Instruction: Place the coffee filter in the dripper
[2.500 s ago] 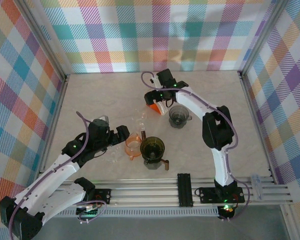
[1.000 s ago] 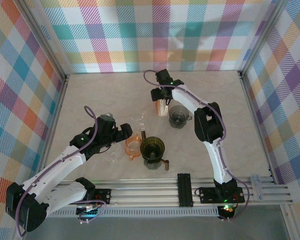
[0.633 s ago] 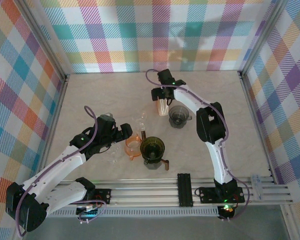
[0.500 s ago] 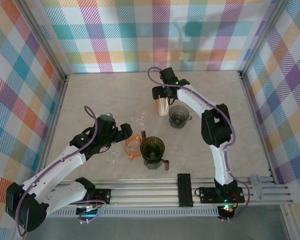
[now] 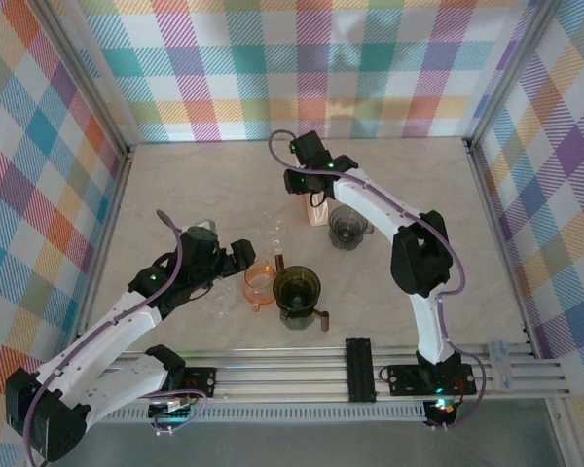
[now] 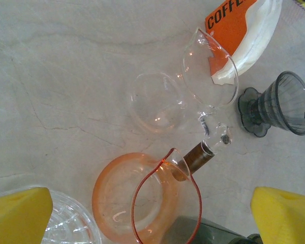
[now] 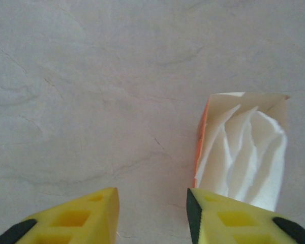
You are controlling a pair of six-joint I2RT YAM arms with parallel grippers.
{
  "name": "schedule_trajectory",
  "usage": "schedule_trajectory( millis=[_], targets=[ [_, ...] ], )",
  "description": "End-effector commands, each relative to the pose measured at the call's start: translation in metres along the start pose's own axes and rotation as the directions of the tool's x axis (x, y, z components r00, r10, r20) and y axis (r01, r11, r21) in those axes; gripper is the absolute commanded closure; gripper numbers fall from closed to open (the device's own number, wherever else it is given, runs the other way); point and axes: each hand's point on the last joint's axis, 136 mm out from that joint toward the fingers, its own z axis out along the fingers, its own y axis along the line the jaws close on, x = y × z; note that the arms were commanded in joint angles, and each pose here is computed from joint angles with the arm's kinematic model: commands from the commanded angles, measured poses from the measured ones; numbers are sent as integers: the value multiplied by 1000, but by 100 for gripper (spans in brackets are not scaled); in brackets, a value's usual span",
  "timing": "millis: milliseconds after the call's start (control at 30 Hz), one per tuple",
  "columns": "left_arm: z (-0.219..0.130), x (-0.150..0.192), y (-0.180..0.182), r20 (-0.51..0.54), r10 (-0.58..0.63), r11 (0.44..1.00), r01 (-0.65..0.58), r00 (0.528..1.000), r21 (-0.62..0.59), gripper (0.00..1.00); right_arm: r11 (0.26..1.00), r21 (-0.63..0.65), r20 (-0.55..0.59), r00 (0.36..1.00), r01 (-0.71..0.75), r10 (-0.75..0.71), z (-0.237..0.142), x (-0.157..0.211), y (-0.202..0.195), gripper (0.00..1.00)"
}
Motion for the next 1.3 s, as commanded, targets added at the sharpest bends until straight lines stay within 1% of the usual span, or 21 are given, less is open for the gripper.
schedule_trajectory(
  millis=[0,67,167,433,600,933,1167,1267],
  targets=[
    [-3,-3,2,31,31,999,-31,999,-6,0,999,45,-39,999,-16,18,9,6,-8,64],
    [-3,-3,3,32,30,1000,-30,999,-7,0,997,74,-46,999,-15,18,13,7,-13,67],
    [-2,-1,5,30,28,1000,-27,999,-9,0,994,105,-58,998,-5,11,18,10,-18,68],
    [-1,-1,7,32,27,1000,-27,999,-14,0,991,137,-66,998,9,0,26,11,-23,73],
    [-1,-1,8,33,29,999,-29,999,-21,0,990,138,-77,997,16,-6,31,12,-22,74],
    [-1,-1,11,35,26,999,-25,999,-27,0,983,180,-94,995,32,-16,41,16,-29,78],
    [-1,-1,11,38,25,999,-24,999,-27,0,980,194,-84,996,32,-16,42,14,-31,83],
    [-1,-1,12,39,23,999,-22,999,-27,0,980,197,-75,997,31,-16,41,12,-31,88]
  ],
)
